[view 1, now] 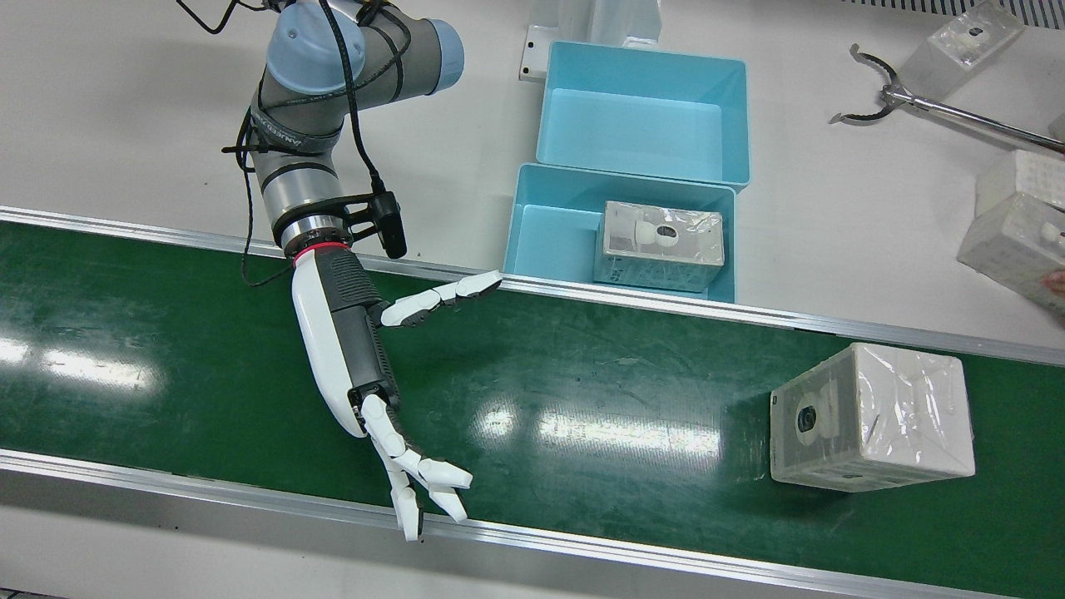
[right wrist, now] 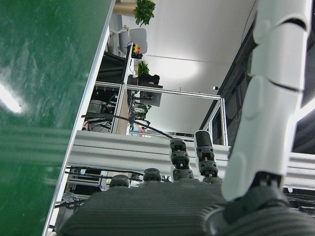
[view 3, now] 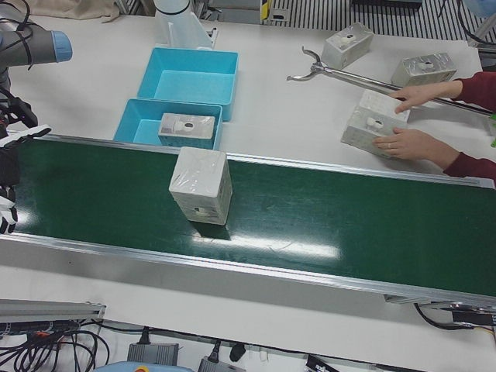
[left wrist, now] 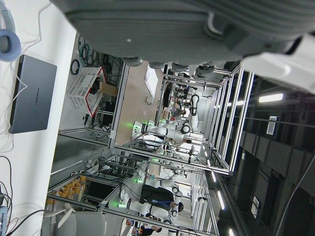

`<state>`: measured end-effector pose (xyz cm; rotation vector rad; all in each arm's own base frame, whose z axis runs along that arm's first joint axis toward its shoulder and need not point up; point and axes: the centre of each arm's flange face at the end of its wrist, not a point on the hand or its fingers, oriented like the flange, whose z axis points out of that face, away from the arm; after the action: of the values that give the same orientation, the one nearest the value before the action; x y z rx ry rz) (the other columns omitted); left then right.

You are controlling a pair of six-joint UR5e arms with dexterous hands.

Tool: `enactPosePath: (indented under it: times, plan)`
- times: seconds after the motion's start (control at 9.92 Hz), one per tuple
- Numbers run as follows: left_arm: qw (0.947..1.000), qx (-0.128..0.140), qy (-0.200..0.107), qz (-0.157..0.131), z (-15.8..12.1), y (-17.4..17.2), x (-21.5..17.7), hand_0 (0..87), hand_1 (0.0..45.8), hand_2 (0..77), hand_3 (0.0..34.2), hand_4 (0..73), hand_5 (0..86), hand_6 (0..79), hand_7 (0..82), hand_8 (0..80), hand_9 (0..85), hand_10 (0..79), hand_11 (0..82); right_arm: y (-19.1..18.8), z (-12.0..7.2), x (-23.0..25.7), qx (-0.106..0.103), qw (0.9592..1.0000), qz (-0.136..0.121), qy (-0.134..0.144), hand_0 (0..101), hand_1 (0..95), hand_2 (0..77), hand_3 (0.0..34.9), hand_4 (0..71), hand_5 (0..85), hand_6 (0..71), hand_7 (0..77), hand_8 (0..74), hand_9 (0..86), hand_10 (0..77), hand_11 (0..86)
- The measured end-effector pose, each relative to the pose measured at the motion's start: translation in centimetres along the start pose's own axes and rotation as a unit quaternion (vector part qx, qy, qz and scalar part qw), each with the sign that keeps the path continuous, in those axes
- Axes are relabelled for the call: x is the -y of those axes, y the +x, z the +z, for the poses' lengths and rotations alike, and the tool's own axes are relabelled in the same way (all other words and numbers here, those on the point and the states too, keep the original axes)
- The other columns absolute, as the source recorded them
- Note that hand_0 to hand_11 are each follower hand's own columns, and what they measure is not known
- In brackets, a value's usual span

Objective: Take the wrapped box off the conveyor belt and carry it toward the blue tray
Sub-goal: 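Lower the open right hand onto the belt beside the white wrapped box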

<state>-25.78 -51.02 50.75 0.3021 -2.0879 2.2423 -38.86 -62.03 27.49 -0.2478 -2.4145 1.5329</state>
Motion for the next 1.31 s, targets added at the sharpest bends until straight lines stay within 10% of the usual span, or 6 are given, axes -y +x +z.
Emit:
enactPosePath:
  times: [1.31]
  plan:
    - [1.0, 0.0, 0.0, 0.0, 0.0, 0.0, 0.0, 0.0, 0.0, 0.5, 0.0, 0.0, 1.1, 0.0, 0.5, 0.5, 0.5, 0.5, 0.5, 0.42, -0.07, -0.05, -0.003, 1.0, 0.001, 0.0, 46, 10.9, 9.8, 9.9, 6.0, 23.5, 7.1, 2.7, 1.1, 1.6, 0.0, 1.6]
